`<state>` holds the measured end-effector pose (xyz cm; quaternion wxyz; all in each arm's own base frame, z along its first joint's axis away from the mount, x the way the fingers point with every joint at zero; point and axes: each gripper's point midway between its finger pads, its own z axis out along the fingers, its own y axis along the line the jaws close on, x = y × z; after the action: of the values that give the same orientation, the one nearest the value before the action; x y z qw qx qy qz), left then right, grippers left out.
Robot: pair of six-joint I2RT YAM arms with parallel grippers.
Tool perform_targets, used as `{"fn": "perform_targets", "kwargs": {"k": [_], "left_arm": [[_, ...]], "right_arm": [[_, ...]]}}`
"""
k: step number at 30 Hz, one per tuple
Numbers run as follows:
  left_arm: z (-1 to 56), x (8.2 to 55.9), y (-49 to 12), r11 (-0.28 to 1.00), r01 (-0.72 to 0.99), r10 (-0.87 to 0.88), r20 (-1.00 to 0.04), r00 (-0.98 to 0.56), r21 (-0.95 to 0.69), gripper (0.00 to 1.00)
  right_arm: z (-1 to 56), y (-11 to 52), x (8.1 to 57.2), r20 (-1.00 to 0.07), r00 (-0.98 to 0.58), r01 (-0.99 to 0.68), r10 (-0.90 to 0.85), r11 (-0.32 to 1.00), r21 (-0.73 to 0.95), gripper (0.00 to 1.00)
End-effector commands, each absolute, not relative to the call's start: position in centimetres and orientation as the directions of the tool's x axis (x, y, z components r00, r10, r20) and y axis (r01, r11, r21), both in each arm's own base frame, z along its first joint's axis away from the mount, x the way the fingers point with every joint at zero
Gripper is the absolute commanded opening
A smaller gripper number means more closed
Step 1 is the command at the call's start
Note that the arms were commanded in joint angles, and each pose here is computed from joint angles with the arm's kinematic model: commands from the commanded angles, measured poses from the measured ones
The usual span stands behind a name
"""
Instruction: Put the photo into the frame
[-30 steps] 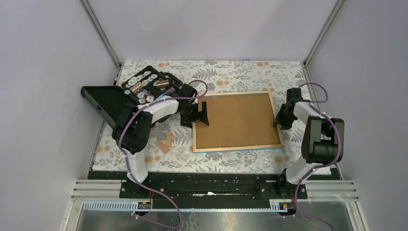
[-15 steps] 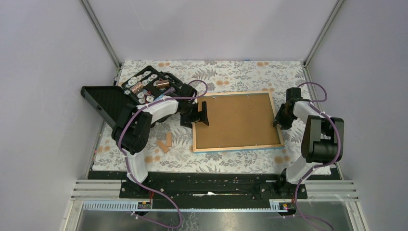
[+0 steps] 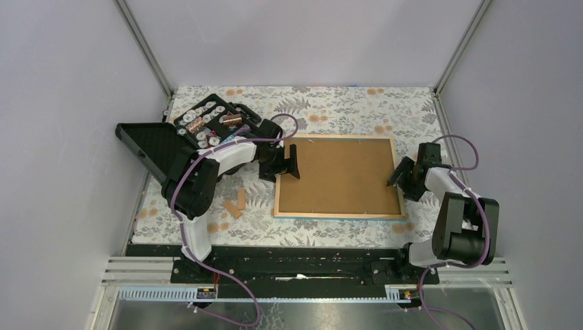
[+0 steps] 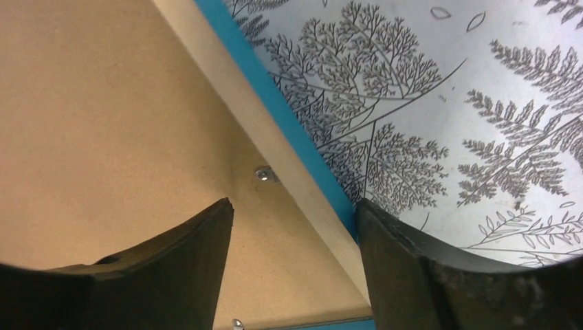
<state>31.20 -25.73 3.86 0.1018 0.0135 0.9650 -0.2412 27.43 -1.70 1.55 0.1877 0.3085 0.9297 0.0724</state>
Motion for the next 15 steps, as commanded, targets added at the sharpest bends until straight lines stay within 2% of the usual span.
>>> {"fn": "perform_targets", "kwargs": {"k": [1,6,11,15], "left_arm": [[4.1,32.6,-28.4,0.855,0.12,-0.001,-0.232,-0.973,-0.505,0.99],[3.6,33.9,-30.2,0.855,0.095,-0.012,-0.201,-0.979,-0.511,0.99],[3.9,38.0,-34.8,0.83,0.131,-0.012,-0.252,-0.968,-0.542,0.99],[4.8,42.7,-39.3,0.777,0.248,-0.002,-0.396,-0.918,-0.579,0.99]], "right_arm": [[2.3,1.3,25.9,-0.216,-0.745,0.536,0.631,0.759,0.37,0.76],[2.9,3.8,24.7,-0.167,-0.746,0.506,0.645,0.711,0.488,0.82],[3.5,5.7,23.3,-0.131,-0.724,0.498,0.677,0.645,0.58,0.85],[4.1,7.9,22.3,-0.074,-0.713,0.493,0.697,0.573,0.655,0.86]]}}
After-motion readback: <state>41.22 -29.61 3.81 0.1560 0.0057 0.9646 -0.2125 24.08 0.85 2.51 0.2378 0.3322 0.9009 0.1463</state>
